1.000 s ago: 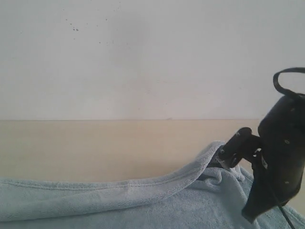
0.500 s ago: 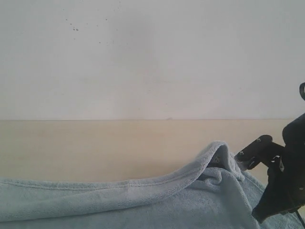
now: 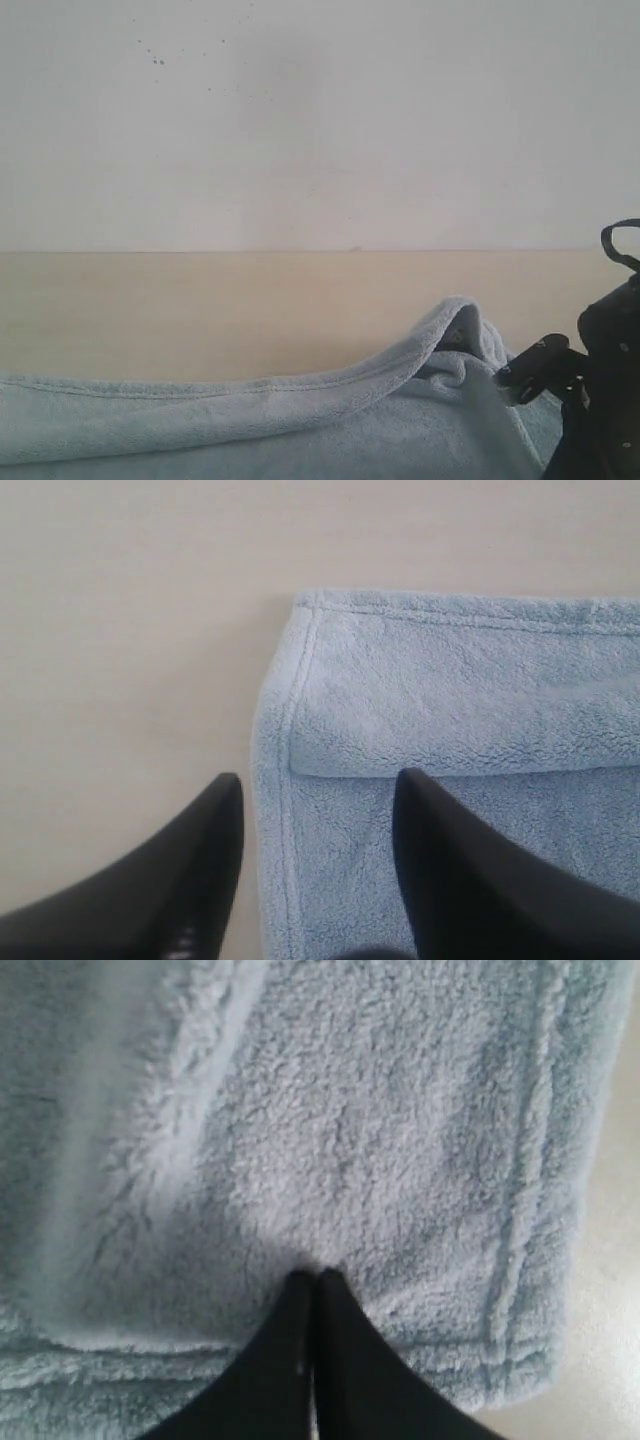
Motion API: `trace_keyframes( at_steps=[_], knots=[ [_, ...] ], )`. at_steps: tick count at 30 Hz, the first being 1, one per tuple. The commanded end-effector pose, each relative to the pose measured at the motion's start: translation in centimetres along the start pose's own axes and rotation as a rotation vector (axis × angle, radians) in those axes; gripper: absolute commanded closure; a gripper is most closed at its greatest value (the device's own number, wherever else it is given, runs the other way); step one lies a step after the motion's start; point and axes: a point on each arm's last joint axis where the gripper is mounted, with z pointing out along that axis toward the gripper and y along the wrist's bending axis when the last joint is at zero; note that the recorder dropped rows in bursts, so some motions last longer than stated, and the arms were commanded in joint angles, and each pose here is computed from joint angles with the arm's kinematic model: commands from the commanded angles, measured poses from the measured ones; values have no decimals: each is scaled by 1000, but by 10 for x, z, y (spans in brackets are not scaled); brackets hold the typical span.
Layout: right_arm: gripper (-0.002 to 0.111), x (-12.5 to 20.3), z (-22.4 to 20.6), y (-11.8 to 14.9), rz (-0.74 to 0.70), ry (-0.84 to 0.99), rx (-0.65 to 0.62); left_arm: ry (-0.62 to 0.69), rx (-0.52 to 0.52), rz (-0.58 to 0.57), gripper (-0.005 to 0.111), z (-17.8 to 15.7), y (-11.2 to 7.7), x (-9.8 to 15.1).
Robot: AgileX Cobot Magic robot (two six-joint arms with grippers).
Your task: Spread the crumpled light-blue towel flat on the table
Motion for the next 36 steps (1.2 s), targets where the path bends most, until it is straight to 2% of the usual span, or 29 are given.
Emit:
trace_keyframes(
  at_steps=[1,2,5,10,16,19,22,27,29,32,36],
  knots=[
    [108,58,25,20,92,231,-46,-11,10,-14,62,-2,0,0],
    [108,71,27,24,120,247,-51,-9,13,-21,62,-2,0,0],
    [108,82,2,24,227,176,-40,-9,22,-34,62,-2,-1,0],
    [108,84,-45,14,265,-32,10,-9,39,-59,62,-2,-3,0],
    [108,86,-93,4,242,-337,88,-15,47,-66,62,-2,-3,-1],
    [108,77,-105,-4,202,-386,142,-19,50,-66,62,-2,-4,-1],
    [97,56,-111,-12,188,-401,161,-19,50,-66,62,-2,-4,-1],
    [65,16,-106,-17,166,-397,99,-14,46,-55,62,-2,-3,-1],
    [62,4,-101,-14,177,-397,40,-17,48,-55,62,-2,-4,-1],
    [62,-9,-93,-9,206,-417,-47,-27,55,-55,62,-2,-4,-2],
    [62,-17,-86,-8,214,-463,-62,-26,61,-67,62,-2,-5,-2]
  ],
)
